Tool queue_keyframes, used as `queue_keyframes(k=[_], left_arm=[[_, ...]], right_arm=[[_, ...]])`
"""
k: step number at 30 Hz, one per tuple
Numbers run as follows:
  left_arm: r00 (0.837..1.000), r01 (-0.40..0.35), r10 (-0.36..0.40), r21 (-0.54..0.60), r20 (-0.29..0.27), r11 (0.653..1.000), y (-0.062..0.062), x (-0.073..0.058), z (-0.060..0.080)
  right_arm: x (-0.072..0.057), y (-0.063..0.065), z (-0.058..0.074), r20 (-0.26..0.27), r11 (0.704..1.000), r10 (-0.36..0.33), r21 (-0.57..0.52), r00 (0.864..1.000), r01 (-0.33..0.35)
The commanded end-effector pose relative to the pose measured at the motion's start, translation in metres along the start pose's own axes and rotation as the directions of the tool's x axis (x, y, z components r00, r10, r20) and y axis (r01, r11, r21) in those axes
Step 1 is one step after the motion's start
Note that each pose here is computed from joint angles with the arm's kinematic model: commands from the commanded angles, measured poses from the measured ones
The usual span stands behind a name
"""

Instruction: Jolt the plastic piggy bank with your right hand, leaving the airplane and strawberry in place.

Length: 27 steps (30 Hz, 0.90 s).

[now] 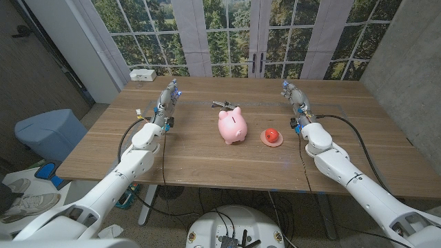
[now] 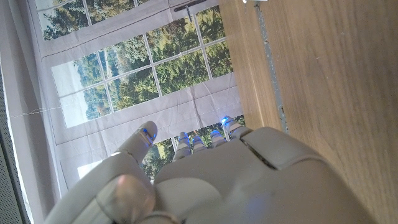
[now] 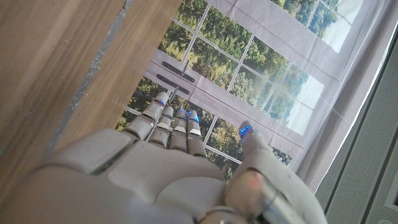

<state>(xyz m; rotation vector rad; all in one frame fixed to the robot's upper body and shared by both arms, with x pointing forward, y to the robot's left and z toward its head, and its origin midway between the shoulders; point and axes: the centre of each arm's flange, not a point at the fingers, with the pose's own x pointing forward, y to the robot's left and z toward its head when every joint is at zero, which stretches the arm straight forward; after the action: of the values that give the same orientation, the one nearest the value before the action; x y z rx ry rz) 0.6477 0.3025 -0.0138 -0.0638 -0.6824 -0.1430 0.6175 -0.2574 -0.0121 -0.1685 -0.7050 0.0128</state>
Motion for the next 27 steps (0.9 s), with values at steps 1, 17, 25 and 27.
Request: queue_keyframes(k=[1, 17, 25, 27], left_arm=[[1.000, 0.001, -0.001, 0.004, 0.009, 1.000, 0.000, -0.002, -0.001], [1.000, -0.003, 0.003, 0.001, 0.025, 1.000, -0.002, -0.004, 0.000], [0.999, -0.009, 0.009, 0.002, 0.037, 1.000, -0.002, -0.006, 0.002], [0.999, -0.009, 0.009, 0.001, 0.039, 1.000, -0.002, -0.007, 0.002]], right_arm=[[-0.010, 0.014, 0.018, 0.017, 0.992, -0.009, -0.127, 1.000, 0.011], [-0.023, 0.025, 0.038, -0.020, 0.969, 0.028, -0.245, 0.999, -0.032], [-0.032, 0.030, 0.050, -0.029, 0.943, 0.037, -0.329, 0.999, -0.044], [-0.034, 0.032, 0.052, -0.038, 0.936, 0.034, -0.348, 0.999, -0.045]])
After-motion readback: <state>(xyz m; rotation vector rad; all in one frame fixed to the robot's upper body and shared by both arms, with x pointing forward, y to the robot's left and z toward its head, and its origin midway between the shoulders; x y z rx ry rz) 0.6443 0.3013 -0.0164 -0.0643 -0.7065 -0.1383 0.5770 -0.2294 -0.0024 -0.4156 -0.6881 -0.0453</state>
